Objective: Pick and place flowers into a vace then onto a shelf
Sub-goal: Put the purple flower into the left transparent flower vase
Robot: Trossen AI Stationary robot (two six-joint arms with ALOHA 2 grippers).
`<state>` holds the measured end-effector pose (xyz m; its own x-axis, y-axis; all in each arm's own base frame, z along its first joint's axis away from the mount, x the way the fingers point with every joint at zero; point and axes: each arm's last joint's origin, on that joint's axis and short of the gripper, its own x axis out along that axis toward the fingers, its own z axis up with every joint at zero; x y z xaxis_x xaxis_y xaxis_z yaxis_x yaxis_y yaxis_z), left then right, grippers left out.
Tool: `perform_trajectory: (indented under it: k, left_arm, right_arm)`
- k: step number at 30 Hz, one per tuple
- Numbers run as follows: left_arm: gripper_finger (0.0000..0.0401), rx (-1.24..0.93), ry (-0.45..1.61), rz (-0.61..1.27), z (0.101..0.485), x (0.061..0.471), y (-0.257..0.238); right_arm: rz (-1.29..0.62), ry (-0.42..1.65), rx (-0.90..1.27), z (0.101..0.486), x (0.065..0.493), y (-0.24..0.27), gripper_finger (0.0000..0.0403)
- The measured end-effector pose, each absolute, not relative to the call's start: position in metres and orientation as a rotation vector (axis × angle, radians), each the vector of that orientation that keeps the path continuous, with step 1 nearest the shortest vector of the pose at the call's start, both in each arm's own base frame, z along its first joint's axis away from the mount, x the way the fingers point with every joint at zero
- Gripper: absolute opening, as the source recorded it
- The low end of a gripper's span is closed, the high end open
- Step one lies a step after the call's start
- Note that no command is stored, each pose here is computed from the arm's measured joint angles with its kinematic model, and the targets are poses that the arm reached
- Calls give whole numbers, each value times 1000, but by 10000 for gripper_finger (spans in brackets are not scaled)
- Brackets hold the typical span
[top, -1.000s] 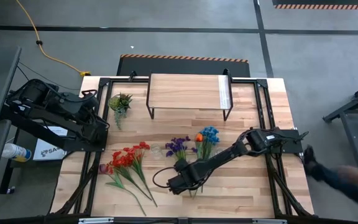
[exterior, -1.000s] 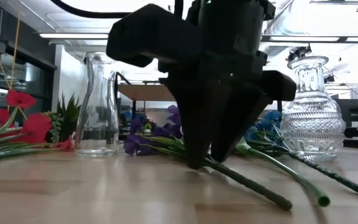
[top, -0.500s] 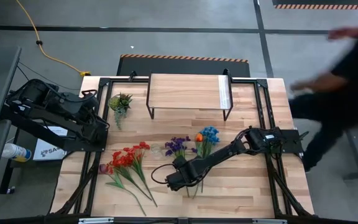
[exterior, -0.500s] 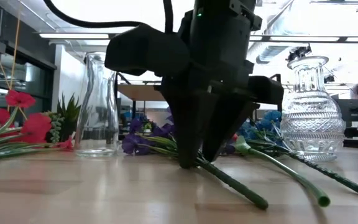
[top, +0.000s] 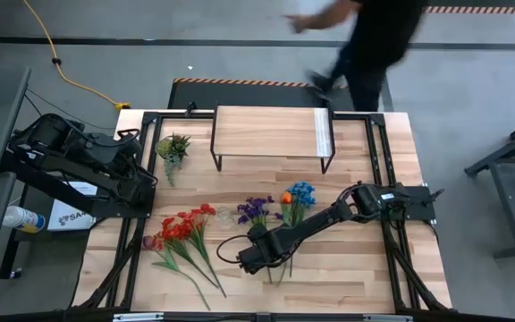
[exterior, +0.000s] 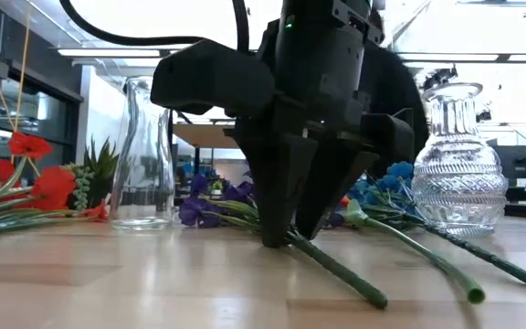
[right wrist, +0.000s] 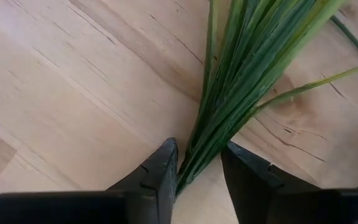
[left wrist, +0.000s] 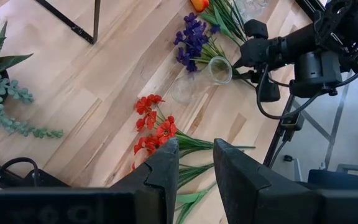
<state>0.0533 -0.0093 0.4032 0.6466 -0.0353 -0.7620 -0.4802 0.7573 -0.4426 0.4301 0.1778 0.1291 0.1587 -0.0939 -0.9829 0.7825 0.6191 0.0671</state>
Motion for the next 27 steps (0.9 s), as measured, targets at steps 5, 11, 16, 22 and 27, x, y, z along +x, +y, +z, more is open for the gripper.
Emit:
perform_trajectory:
  k: [5,11,16,22,27]
  left_arm:
    - [136,-680,842,276,403,53,-9]
    - [136,-680,842,277,403,53,-9]
    - [136,-680,842,277,403,53,-9]
    - [136,-680,842,277,403,53,-9]
    - [136,-680,842,277,403,53,-9]
  right_arm:
    - [-689,1271,679,130,430,178,43]
    - [-708,1254,673,143,426,176,22]
    - [-762,1239,673,157,420,171,17]
    - [-810,1183,708,168,419,165,15]
    - [-867,1147,719,177,416,159,7]
